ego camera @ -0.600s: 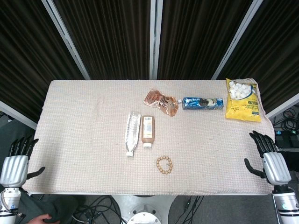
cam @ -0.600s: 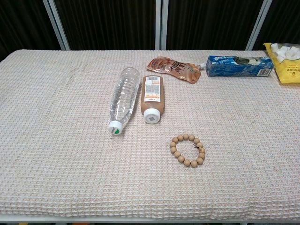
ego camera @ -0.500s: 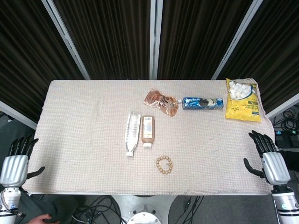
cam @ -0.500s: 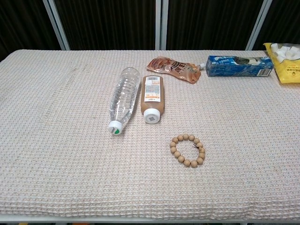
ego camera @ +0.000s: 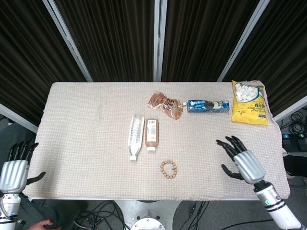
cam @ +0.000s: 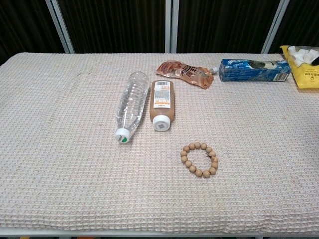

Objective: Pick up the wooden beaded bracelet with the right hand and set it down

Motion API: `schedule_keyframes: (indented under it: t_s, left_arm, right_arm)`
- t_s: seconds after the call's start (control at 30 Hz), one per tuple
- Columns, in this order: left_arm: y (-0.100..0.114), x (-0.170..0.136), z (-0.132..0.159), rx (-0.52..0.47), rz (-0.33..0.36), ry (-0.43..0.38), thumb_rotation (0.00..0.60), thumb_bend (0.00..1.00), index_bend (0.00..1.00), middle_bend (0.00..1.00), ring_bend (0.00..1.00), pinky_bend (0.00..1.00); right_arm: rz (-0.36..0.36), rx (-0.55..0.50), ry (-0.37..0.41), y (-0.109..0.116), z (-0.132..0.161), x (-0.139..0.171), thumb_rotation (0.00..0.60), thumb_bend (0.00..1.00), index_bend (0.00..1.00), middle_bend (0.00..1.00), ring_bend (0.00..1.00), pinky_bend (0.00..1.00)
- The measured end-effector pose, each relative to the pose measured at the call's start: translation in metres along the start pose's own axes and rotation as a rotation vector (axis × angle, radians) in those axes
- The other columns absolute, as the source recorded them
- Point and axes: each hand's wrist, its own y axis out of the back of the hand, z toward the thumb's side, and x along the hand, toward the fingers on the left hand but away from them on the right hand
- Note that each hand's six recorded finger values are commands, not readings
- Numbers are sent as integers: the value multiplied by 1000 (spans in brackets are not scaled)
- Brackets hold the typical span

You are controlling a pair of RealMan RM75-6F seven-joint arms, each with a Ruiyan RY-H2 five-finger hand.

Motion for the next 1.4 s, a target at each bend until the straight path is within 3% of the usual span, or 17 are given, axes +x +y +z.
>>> schedule_keyframes:
  t_s: [0.17, 0.33, 0.73, 1.0, 1.4]
  left_arm:
    - [0, -2, -2, -1, -4, 10, 600, 0, 140, 60, 0, 0]
    - [-2, -4, -6, -5, -15, 24, 600, 0, 140, 60, 0, 0]
    - [-6, -4, -10, -11, -27, 30, 600, 0, 140, 60, 0, 0]
    - [-6, -4, -12, -15, -27, 32, 600, 0, 140, 59, 0, 0]
    - [-10, -5, -15, -37, -40, 38, 600, 0, 140, 60, 0, 0]
  right_arm:
    - [143, 118, 139, -33, 33, -46, 600, 303, 248, 267, 0, 0]
    - [204, 211, 250, -70, 63, -83, 600, 299, 272, 282, 0, 0]
    - [224, 362, 368, -132, 77, -100, 600, 286, 317, 312, 0, 0]
    - [152, 400, 431, -145, 84, -97, 600, 282, 329, 314, 0, 0]
    - [169, 416, 443, -161, 79, -95, 600, 283, 496, 369, 50, 0]
